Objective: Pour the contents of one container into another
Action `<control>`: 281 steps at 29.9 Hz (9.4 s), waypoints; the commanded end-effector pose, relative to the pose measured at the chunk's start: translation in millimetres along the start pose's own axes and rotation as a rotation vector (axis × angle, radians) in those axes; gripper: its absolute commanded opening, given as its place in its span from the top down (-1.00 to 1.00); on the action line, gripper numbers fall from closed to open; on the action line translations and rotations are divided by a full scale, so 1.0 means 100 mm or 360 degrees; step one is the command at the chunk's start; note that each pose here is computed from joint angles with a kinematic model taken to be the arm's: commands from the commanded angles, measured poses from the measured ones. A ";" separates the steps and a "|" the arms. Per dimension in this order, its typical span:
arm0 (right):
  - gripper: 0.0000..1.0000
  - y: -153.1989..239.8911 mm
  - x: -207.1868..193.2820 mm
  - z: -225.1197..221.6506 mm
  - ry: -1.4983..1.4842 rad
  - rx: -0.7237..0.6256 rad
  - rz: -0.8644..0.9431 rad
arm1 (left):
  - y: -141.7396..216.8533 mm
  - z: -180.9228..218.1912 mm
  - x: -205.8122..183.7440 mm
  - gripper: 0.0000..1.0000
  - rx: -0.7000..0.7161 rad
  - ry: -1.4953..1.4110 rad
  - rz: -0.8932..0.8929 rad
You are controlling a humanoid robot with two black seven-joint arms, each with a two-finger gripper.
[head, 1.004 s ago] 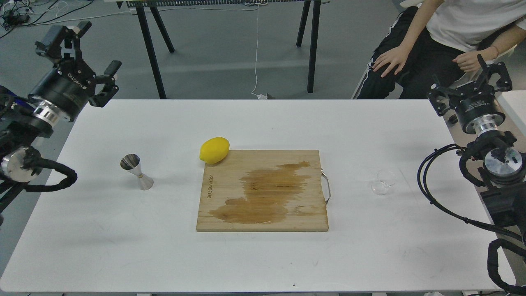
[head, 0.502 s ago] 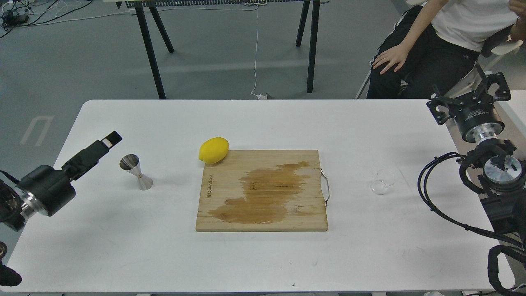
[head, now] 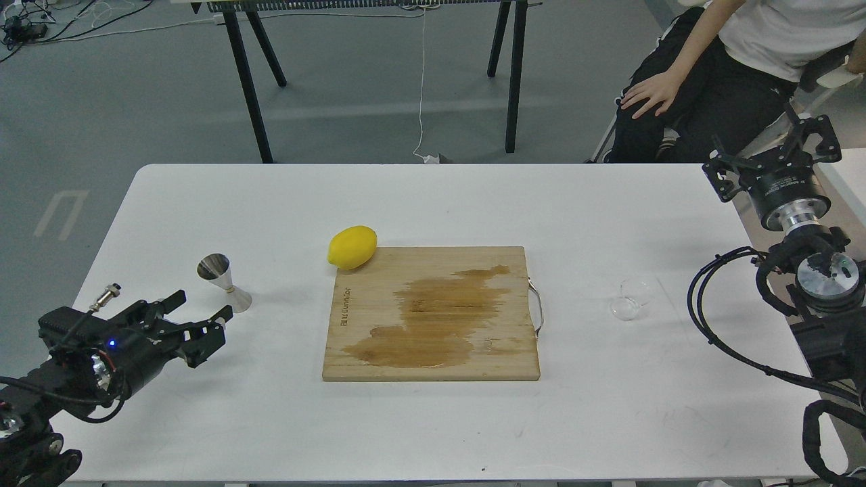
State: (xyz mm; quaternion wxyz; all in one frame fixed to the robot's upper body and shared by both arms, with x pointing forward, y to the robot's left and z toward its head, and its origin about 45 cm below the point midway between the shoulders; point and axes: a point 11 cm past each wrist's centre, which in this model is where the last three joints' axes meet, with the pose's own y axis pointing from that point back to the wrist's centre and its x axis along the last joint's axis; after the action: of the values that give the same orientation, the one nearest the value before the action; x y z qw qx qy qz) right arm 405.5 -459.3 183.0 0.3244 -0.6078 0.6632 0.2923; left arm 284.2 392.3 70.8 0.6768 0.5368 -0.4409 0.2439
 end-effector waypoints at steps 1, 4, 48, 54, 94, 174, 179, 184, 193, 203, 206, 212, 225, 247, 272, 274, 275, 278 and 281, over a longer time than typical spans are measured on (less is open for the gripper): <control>-0.99 0.02 0.03 -0.01 0.0004 0.0000 0.0011 | -0.12 -0.05 -0.06 -0.76 0.0047 -0.0002 -0.0019; -0.99 0.03 0.04 -0.01 0.0006 0.0001 0.0016 | -0.25 -0.02 -0.08 -0.70 0.0074 0.0019 -0.0015; -0.99 0.00 0.00 -0.08 0.0025 0.0010 -0.0003 | -0.71 0.35 0.62 0.86 -0.0027 -0.0036 0.0434; -0.99 0.02 0.03 -0.22 0.0067 0.0030 0.0005 | -0.79 1.01 1.42 0.87 -0.0382 -0.0093 0.0720; -0.99 0.19 0.24 -0.46 0.0148 0.0055 0.0085 | -1.31 2.88 0.71 0.54 -0.0975 -0.0490 0.0400; -0.99 0.62 0.45 -0.52 -0.0120 0.0077 0.0116 | -1.06 1.39 3.08 -0.98 -0.1052 0.2524 0.0635; -0.99 0.91 0.31 -0.32 -0.0240 0.0007 0.0009 | -1.08 1.01 2.96 -0.99 -0.1110 0.3064 0.0624; -0.99 1.29 0.31 -0.21 -0.0303 -0.0011 0.0004 | -1.16 0.67 2.68 -0.99 -0.1051 0.3446 0.0650; -0.99 1.92 0.50 0.28 -0.0501 -0.0139 0.0188 | -1.15 0.47 2.41 -0.99 -0.0989 0.3613 0.0720; -0.99 2.00 0.41 1.05 -0.0763 -0.0428 0.0256 | -1.06 0.27 2.43 -0.99 -0.0947 0.3576 0.0807; -0.99 1.95 0.36 1.21 -0.0825 -0.0452 0.0286 | -1.03 0.23 2.45 -0.99 -0.0943 0.3562 0.0821; -0.99 1.76 0.34 1.50 -0.0865 -0.0573 0.0501 | -1.01 0.17 2.48 -0.99 -0.0941 0.3547 0.0841; -0.99 1.69 0.43 1.72 -0.0938 -0.0543 0.0655 | -0.93 0.04 2.51 -0.99 -0.0937 0.3512 0.0915; -0.51 1.39 0.51 1.78 -0.0957 -0.0456 0.0635 | -0.78 -0.23 2.58 -0.99 -0.0912 0.3462 0.1054; 0.26 1.45 0.52 1.85 -0.0967 -0.0456 0.0568 | -0.75 -0.26 2.71 -0.99 -0.0926 0.3456 0.1101; 0.28 1.44 0.50 1.85 -0.0971 -0.0458 0.0560 | -0.74 -0.29 2.71 -0.99 -0.0918 0.3450 0.1109; 0.28 1.42 0.47 1.84 -0.0974 -0.0459 0.0543 | -0.73 -0.29 2.71 -0.99 -0.0917 0.3449 0.1112; 0.29 1.38 0.31 1.79 -0.0975 -0.0479 0.0454 | -0.71 -0.33 2.72 -0.99 -0.0914 0.3439 0.1123; 0.29 1.41 0.18 1.76 -0.0961 -0.0519 0.0387 | -0.69 -0.36 2.73 -0.99 -0.0908 0.3431 0.1134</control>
State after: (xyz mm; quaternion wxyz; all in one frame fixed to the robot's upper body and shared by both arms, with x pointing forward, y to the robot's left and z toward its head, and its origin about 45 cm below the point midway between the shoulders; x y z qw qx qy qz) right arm 278.4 -324.5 47.5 0.3707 -0.4355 0.5611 0.5984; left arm 486.3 362.9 267.2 0.6904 -0.2740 0.1996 0.6391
